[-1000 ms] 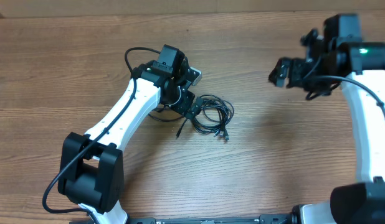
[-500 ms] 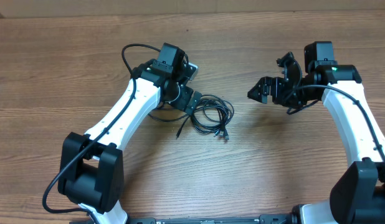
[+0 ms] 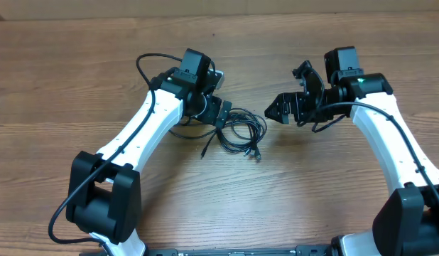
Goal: Untangle cables
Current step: 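Bring the right gripper down toward the cable beside the left gripper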
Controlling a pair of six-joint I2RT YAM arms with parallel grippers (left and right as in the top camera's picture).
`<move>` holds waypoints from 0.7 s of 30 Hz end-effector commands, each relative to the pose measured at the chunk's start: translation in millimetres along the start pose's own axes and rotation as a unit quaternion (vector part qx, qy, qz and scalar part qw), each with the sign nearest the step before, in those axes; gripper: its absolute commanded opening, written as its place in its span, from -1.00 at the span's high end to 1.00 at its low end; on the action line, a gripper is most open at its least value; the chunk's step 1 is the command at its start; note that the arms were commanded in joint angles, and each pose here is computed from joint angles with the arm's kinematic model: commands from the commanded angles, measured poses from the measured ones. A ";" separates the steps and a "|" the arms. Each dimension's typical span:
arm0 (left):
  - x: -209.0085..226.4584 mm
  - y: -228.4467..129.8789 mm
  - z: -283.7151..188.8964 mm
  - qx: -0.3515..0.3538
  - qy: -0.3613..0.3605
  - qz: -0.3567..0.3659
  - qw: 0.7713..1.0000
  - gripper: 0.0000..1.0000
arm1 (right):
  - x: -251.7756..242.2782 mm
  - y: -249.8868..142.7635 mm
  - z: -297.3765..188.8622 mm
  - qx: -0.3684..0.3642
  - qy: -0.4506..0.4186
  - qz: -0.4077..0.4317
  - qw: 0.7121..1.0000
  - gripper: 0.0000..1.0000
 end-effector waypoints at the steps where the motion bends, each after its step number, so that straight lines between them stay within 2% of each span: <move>1: -11.0 4.0 -3.6 -0.003 -0.017 -0.003 1.000 -0.99 | -2.0 0.4 -2.3 -0.002 -0.013 -0.008 1.000 -1.00; 19: -10.5 3.7 -3.6 -0.003 -0.016 -0.004 1.000 -0.99 | -1.9 -2.5 -1.9 0.005 -0.016 -0.005 1.000 -1.00; 21: -4.8 3.0 -3.5 -0.003 0.002 -0.005 1.000 -0.99 | 0.0 -2.9 -0.8 0.007 -0.015 -0.007 1.000 -1.00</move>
Point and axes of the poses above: each gripper's point midway between its finger pads, its own z axis out along the fingers, its own x axis along the line the jaws close on, y = z × x, the point moved 2 cm from there along -z, back along the fingers, and after that the axes turned 11 degrees about -z, right-handed, at the moved point
